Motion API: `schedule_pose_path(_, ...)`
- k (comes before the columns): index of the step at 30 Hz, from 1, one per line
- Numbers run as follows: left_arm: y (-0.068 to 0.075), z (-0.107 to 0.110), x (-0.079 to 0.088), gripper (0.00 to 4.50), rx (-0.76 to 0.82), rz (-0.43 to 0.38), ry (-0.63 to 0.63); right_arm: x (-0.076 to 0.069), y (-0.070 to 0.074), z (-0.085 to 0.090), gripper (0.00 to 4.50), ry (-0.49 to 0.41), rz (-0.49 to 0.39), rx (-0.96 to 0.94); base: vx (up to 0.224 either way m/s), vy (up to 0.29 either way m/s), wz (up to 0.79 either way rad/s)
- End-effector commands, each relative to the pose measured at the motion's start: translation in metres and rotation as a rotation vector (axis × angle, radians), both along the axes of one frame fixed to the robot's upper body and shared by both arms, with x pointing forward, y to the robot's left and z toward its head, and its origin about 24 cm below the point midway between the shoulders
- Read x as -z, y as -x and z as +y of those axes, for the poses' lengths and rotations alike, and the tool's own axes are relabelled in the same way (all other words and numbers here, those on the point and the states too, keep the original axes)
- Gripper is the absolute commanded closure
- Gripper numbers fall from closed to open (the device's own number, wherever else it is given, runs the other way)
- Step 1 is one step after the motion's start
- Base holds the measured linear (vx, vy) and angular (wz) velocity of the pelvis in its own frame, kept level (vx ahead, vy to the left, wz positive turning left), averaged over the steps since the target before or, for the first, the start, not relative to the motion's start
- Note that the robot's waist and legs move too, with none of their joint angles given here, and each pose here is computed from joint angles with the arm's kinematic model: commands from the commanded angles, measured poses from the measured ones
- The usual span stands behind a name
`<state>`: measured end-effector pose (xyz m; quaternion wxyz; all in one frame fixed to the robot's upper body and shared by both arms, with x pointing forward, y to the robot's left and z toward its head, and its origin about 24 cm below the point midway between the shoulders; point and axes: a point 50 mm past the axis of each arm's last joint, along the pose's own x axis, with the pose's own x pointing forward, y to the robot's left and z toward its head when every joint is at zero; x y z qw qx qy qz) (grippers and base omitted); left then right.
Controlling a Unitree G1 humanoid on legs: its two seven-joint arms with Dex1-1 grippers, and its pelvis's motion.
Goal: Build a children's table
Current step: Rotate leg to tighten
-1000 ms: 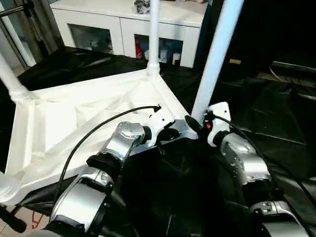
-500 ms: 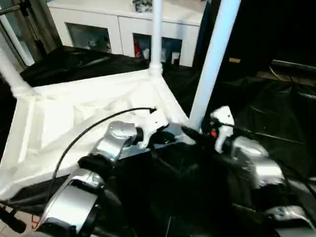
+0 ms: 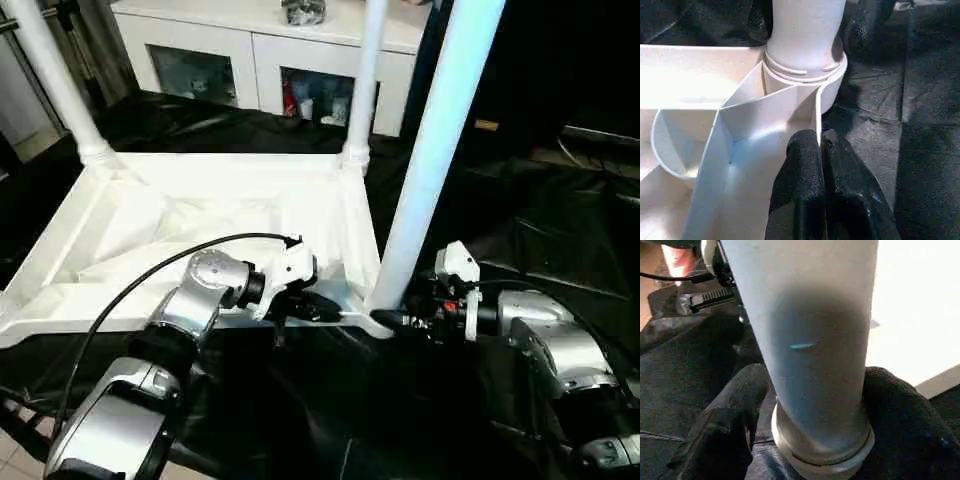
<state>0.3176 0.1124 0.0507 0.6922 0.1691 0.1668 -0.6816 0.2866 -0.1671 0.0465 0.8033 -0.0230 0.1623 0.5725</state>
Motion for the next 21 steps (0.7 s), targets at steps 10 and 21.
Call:
schedule_pose_path(10,-0.003,-0.007,-0.011,4.5,0.003,-0.049,0.04,0.01,0.011,0.009,2.26,-0.015,0.078,-0.052,0.0,0.0,0.0)
schedule_pose_path(21,-0.026,-0.035,-0.015,4.5,-0.261,-0.141,0.049,0.034,-0.007,0.031,2.42,0.045,0.054,0.305,0.0,0.0,0.0)
